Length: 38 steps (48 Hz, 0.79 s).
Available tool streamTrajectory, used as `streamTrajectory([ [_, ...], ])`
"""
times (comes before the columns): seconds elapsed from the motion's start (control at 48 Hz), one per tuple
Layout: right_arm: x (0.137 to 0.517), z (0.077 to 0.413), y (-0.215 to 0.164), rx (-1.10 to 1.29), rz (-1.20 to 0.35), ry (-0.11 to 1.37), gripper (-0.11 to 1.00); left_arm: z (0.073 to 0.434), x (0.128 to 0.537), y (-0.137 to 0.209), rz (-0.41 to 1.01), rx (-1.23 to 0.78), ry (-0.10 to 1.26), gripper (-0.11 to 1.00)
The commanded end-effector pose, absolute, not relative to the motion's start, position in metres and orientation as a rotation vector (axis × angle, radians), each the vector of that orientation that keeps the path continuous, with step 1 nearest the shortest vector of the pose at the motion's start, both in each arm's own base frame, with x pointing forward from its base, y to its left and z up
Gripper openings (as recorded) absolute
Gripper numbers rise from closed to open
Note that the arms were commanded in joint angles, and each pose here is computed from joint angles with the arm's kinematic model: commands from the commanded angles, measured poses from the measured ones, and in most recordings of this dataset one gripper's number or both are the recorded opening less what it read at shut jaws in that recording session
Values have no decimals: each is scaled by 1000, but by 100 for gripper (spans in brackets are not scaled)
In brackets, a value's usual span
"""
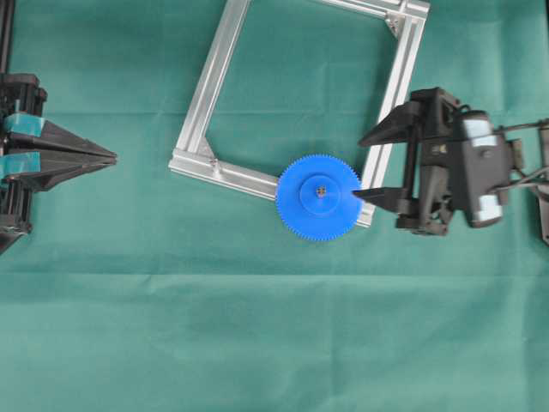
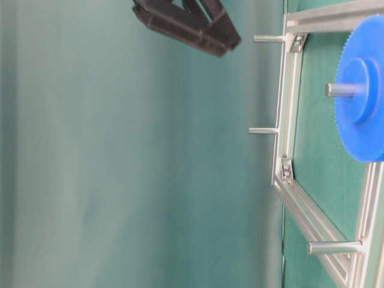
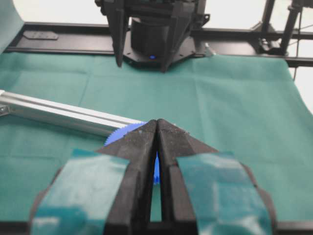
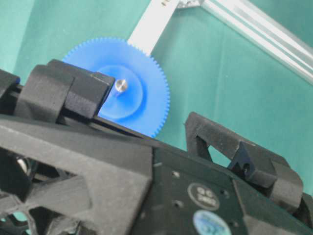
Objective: Find the location of the shaft and insert the gear.
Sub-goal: 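Open the right gripper and withdraw it to the right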
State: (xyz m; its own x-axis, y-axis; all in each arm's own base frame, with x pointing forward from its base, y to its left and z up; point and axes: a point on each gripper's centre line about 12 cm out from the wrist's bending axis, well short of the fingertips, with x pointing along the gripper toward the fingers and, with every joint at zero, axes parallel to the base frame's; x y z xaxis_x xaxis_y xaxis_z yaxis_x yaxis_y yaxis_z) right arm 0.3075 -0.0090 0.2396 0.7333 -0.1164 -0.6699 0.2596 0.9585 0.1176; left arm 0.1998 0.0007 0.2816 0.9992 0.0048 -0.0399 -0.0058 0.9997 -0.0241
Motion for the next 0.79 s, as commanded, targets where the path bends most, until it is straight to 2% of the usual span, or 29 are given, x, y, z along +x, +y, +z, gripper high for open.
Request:
streamTrajectory([
  [0.0, 300, 252, -8, 208, -195, 669, 80, 293, 202, 1, 7, -27, 8, 3],
  [0.771, 245, 239, -8, 215, -175, 616, 80, 293, 202, 1, 9, -29, 6, 3],
])
